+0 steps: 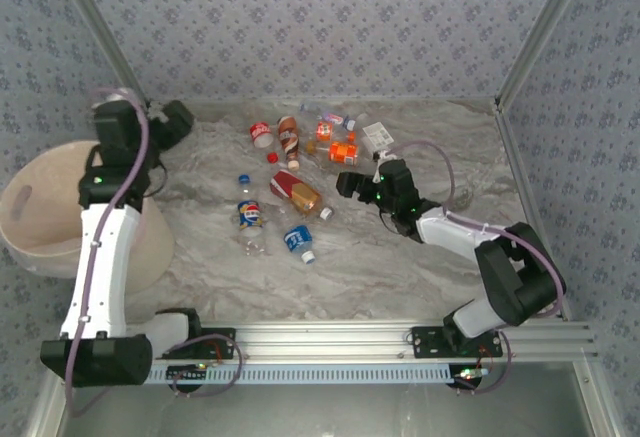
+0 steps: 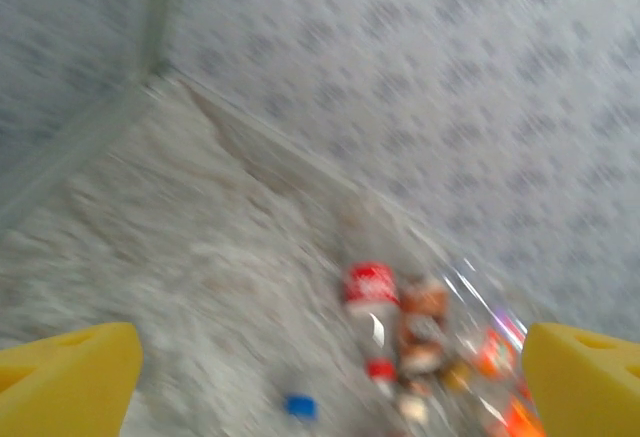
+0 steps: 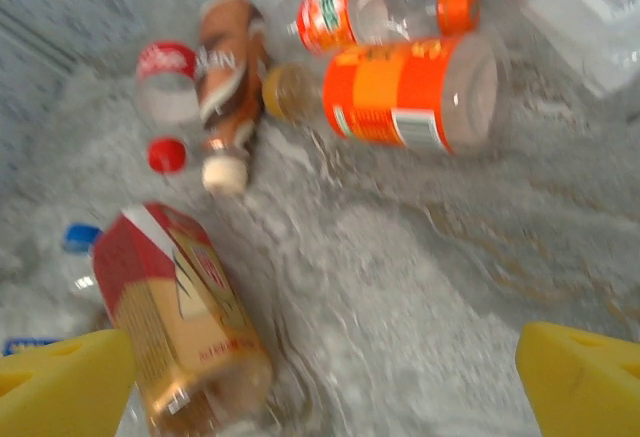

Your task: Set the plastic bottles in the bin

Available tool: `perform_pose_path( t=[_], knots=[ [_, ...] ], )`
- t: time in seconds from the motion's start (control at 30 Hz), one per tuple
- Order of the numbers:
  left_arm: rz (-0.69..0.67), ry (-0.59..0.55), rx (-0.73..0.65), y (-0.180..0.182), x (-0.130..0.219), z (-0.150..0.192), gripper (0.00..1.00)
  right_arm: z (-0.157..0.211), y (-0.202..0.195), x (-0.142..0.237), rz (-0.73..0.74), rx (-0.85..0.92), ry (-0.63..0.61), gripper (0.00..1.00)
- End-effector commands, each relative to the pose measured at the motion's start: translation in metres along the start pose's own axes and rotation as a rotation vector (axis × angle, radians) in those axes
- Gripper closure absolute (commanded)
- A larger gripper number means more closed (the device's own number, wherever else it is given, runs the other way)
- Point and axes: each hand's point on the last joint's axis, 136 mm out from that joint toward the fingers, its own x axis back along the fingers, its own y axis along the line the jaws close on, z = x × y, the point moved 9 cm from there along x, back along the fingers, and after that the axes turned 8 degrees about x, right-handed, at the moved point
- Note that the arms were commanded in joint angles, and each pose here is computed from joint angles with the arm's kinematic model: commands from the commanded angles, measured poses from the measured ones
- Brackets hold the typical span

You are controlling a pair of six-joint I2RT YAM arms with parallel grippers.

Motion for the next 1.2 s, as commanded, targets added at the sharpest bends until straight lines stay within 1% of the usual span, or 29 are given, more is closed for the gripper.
perform_pose_path(
  t=[0.0,0.13,0.2,0.23,0.27,0.3,0.33,0.37,0.4,0.47,0.53,0.7,0.83,0.97,1.13,1.17],
  knots=[
    [0.151,0.087,0.013,-0.022,-0.005,0.032,0.02,0.006,0.018,0.015,0.046,0.180,0.105,0.01],
    [0.237,0.169,0.009,-0.036,-0.012,0.064,0.02,0.025,0.043,0.016,-0.074,0.283,0.205,0.01],
    [0.242,0.221,-0.011,-0.040,-0.015,0.079,0.02,0.030,0.055,0.011,-0.105,0.338,0.223,0.02],
    [0.239,0.239,-0.015,-0.039,-0.017,0.085,0.02,0.030,0.058,0.007,-0.118,0.346,0.229,0.05],
    [0.233,0.258,-0.013,-0.038,-0.019,0.091,0.02,0.033,0.061,0.001,-0.159,0.344,0.261,0.09],
    [0.228,0.276,-0.004,-0.035,-0.021,0.097,0.02,0.032,0.066,-0.006,-0.229,0.364,0.294,0.11],
    [0.225,0.288,0.008,-0.033,-0.023,0.101,0.02,0.029,0.070,-0.013,-0.289,0.395,0.326,0.11],
    [0.217,0.303,0.020,-0.029,-0.026,0.106,0.02,0.026,0.072,-0.022,-0.301,0.461,0.363,0.11],
    [0.214,0.318,0.029,-0.027,-0.028,0.110,0.02,0.024,0.074,-0.030,-0.290,0.520,0.385,0.11],
    [0.213,0.341,0.031,-0.024,-0.030,0.115,0.02,0.022,0.077,-0.046,-0.286,0.576,0.450,0.11],
    [0.206,0.345,0.022,-0.021,-0.030,0.118,0.02,0.012,0.080,-0.065,-0.248,0.615,0.468,0.11],
    [0.113,0.295,0.005,-0.008,-0.034,0.120,0.02,0.003,0.080,-0.098,-0.172,0.648,0.530,0.11],
    [0.077,0.269,-0.001,-0.005,-0.039,0.118,0.02,0.008,0.081,-0.112,-0.177,0.660,0.596,0.11],
    [0.084,0.300,-0.007,-0.009,-0.050,0.120,0.02,0.010,0.077,-0.122,-0.142,0.647,0.641,0.11],
    [0.083,0.371,0.010,-0.012,-0.067,0.131,0.02,0.014,0.063,-0.126,0.014,0.594,0.650,0.11],
    [0.083,0.384,0.012,-0.012,-0.070,0.133,0.02,0.016,0.060,-0.126,0.013,0.572,0.656,0.11]
  ],
)
